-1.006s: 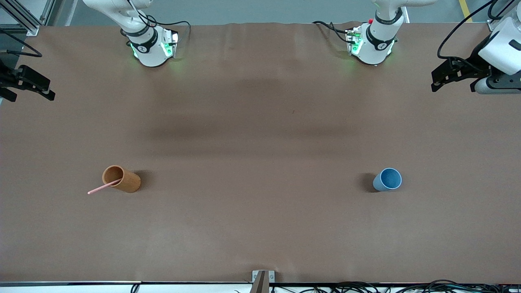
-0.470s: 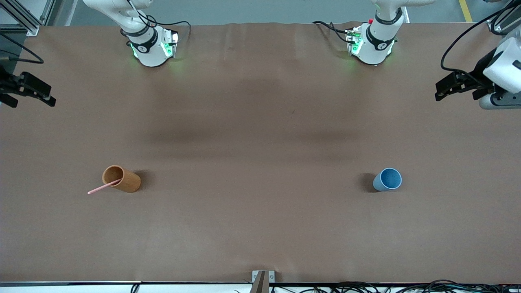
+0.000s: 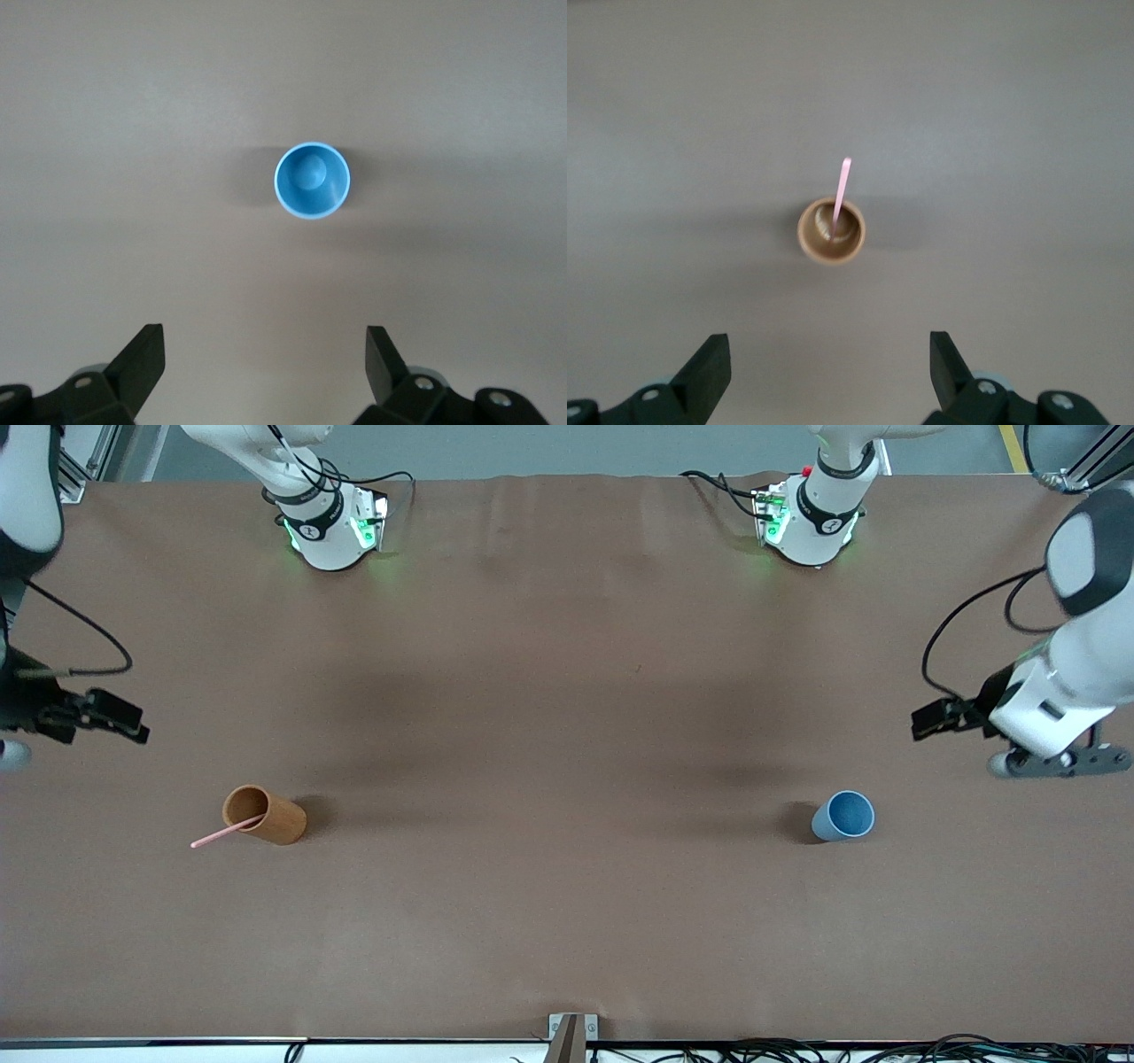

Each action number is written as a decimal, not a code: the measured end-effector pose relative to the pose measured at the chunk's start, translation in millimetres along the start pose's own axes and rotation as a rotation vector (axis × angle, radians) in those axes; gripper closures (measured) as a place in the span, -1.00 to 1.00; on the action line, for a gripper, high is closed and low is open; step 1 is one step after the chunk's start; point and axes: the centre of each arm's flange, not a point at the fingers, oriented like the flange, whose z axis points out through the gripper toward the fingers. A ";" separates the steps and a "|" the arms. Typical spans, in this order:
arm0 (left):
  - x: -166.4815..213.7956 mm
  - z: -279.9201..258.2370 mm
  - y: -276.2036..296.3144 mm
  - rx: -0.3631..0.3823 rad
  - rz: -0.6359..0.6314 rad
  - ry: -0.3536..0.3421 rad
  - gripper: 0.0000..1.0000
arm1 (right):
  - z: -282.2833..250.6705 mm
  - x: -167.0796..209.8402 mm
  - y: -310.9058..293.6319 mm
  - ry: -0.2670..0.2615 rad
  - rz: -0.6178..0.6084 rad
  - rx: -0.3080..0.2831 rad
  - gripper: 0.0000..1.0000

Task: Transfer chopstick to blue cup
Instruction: 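Reach the right gripper to the orange cup while the left gripper reaches the blue cup, then close the left gripper on the blue cup rim, then carry the blue cup to the table middle with the left gripper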

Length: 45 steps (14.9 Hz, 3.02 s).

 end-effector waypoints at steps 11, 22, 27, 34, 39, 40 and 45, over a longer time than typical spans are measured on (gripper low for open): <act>39.1 175.1 4.0 -0.024 0.001 0.034 -0.67 | 145.8 67.5 -4.8 0.078 0.051 -0.007 -0.86; 44.6 213.2 0.4 -0.028 -0.006 0.027 0.22 | 192.5 88.2 -1.0 0.105 0.069 -0.011 -0.77; 47.4 206.6 0.9 -0.028 0.008 0.041 0.90 | 196.9 85.3 1.9 0.075 0.073 -0.012 -0.59; 25.0 119.6 102.2 -0.080 0.091 0.083 0.90 | 185.5 71.8 -4.9 -0.026 0.067 -0.008 -0.44; -33.7 114.2 261.3 -0.119 0.038 0.055 0.90 | 170.4 67.1 -10.6 -0.043 0.064 -0.005 -0.33; -48.4 118.4 294.3 -0.113 0.017 0.050 0.90 | 170.5 67.1 -11.3 -0.042 0.064 -0.005 -0.26; -105.1 158.4 418.7 -0.060 -0.079 0.057 0.90 | 167.4 71.2 -8.5 -0.003 0.070 -0.007 -0.07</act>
